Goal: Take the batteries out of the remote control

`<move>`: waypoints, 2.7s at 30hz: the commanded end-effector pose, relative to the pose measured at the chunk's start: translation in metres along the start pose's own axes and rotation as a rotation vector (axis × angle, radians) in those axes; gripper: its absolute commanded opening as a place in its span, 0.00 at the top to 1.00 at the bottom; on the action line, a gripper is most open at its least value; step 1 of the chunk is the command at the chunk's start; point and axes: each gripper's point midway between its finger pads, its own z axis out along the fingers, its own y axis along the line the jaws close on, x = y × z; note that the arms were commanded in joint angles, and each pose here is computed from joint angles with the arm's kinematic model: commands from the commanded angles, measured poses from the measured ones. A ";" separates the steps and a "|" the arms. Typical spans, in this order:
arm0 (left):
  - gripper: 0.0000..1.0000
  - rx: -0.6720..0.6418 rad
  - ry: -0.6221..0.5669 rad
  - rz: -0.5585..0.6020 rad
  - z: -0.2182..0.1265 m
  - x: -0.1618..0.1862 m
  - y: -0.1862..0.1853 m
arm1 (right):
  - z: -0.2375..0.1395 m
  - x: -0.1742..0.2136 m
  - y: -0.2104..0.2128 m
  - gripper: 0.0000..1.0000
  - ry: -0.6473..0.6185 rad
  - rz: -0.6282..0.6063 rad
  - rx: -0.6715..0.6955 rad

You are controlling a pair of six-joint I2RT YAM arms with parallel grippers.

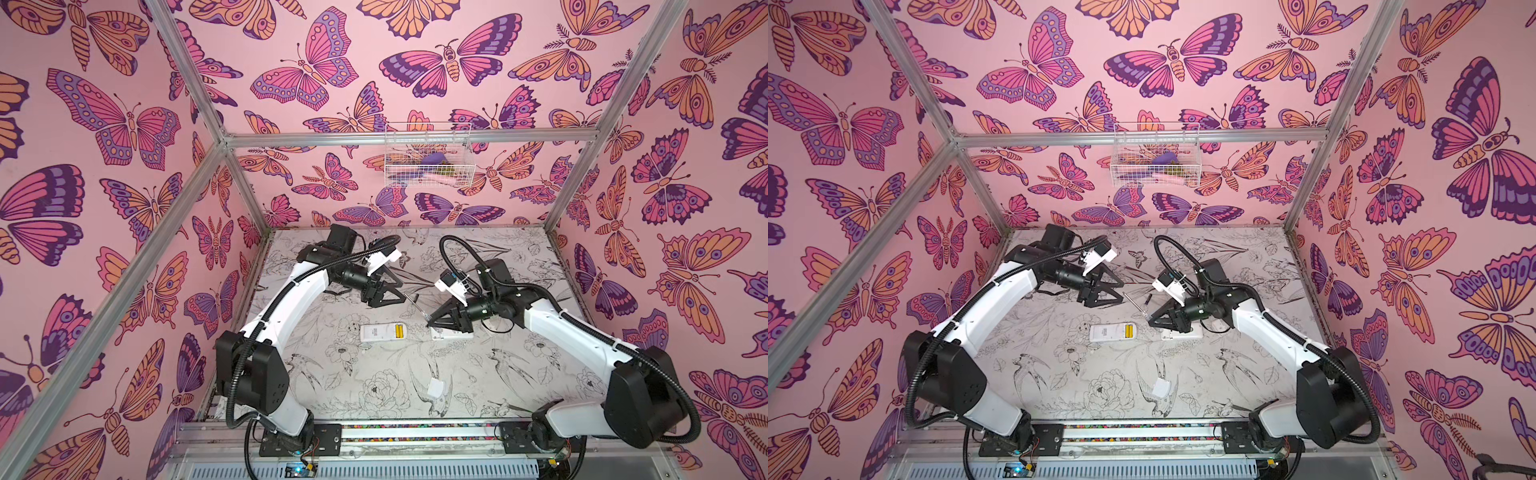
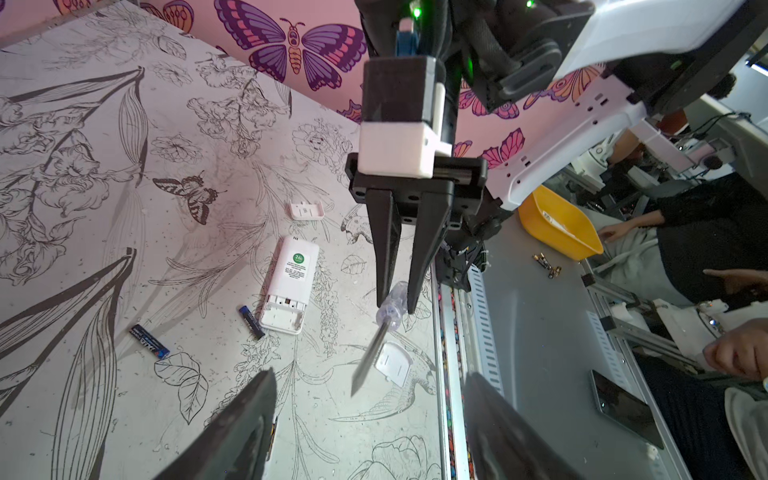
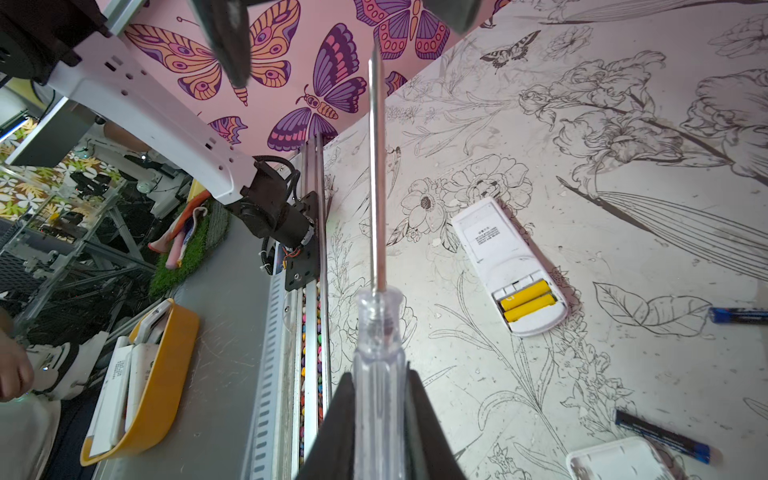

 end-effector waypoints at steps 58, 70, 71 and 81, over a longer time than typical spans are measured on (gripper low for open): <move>1.00 -0.094 -0.449 -0.491 -0.031 -0.011 0.074 | -0.096 -0.085 -0.038 0.03 -0.766 0.530 0.409; 1.00 0.024 -0.473 -0.503 -0.019 -0.036 0.058 | -0.050 -0.128 -0.020 0.19 -0.672 0.479 0.039; 1.00 0.029 -0.472 -0.504 -0.019 -0.036 0.058 | -0.047 -0.129 -0.018 0.20 -0.661 0.469 0.022; 1.00 0.054 -0.468 -0.490 -0.009 -0.039 0.056 | -0.031 -0.132 -0.010 0.36 -0.625 0.433 -0.061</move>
